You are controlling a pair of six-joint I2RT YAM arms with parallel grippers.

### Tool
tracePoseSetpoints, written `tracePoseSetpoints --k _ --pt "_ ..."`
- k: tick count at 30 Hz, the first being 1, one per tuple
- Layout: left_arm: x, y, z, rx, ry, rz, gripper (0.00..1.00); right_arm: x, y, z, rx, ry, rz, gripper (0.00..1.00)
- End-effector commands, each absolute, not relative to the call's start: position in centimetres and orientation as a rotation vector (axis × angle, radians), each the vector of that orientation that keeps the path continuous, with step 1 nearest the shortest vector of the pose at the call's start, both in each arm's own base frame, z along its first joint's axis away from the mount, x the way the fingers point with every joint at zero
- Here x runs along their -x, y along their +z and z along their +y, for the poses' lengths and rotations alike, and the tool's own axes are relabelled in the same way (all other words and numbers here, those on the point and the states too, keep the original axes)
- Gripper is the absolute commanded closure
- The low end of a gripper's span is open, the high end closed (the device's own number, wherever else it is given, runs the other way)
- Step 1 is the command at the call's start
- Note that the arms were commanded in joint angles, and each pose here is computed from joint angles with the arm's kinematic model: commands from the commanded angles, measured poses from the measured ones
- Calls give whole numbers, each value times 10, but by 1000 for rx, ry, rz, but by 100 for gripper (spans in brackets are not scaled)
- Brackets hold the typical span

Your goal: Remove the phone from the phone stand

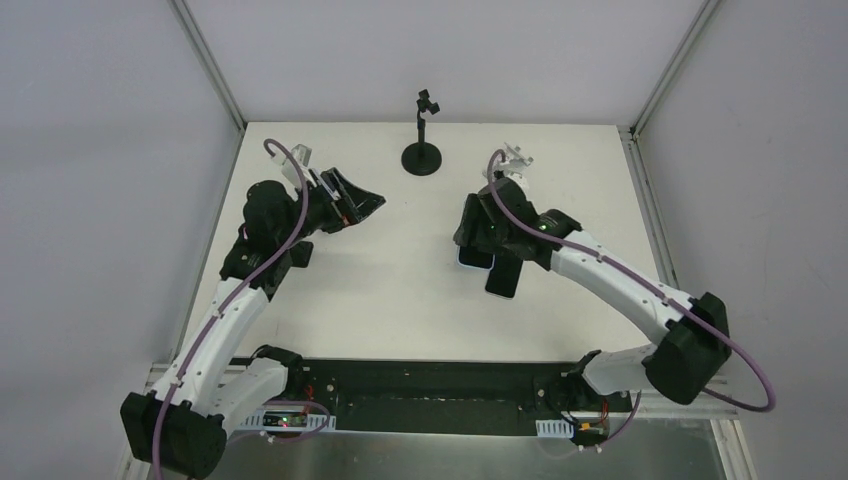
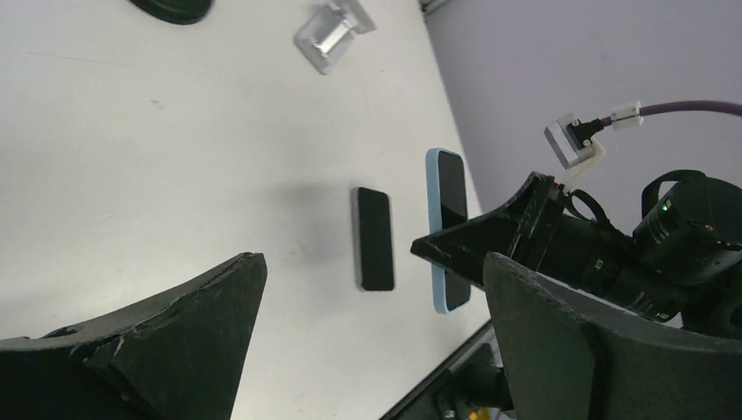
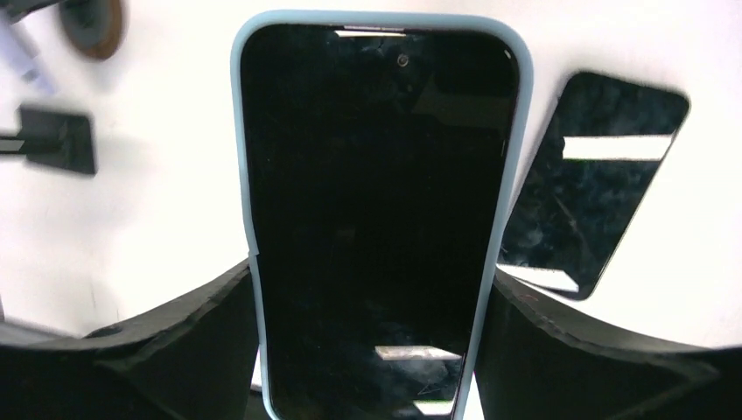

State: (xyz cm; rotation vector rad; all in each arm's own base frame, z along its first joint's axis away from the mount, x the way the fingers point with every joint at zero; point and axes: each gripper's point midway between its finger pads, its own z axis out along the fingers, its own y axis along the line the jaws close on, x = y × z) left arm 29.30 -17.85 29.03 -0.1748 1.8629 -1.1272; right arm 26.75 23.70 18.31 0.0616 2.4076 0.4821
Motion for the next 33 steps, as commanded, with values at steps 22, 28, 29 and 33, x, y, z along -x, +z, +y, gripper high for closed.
tracePoseSetpoints --k 22,28,29,33 --pt "-261 245 -112 141 -651 1903 1 -314 49 249 -505 17 2549 100" --pt "-258 235 -114 125 -652 1928 1 -298 32 233 -462 -50 2599 100" --pt "-257 234 -113 125 -651 1931 1 -295 29 230 -459 -57 2607 100" --pt "-256 229 -113 131 -649 1942 1 -283 16 218 -464 -78 2643 100"
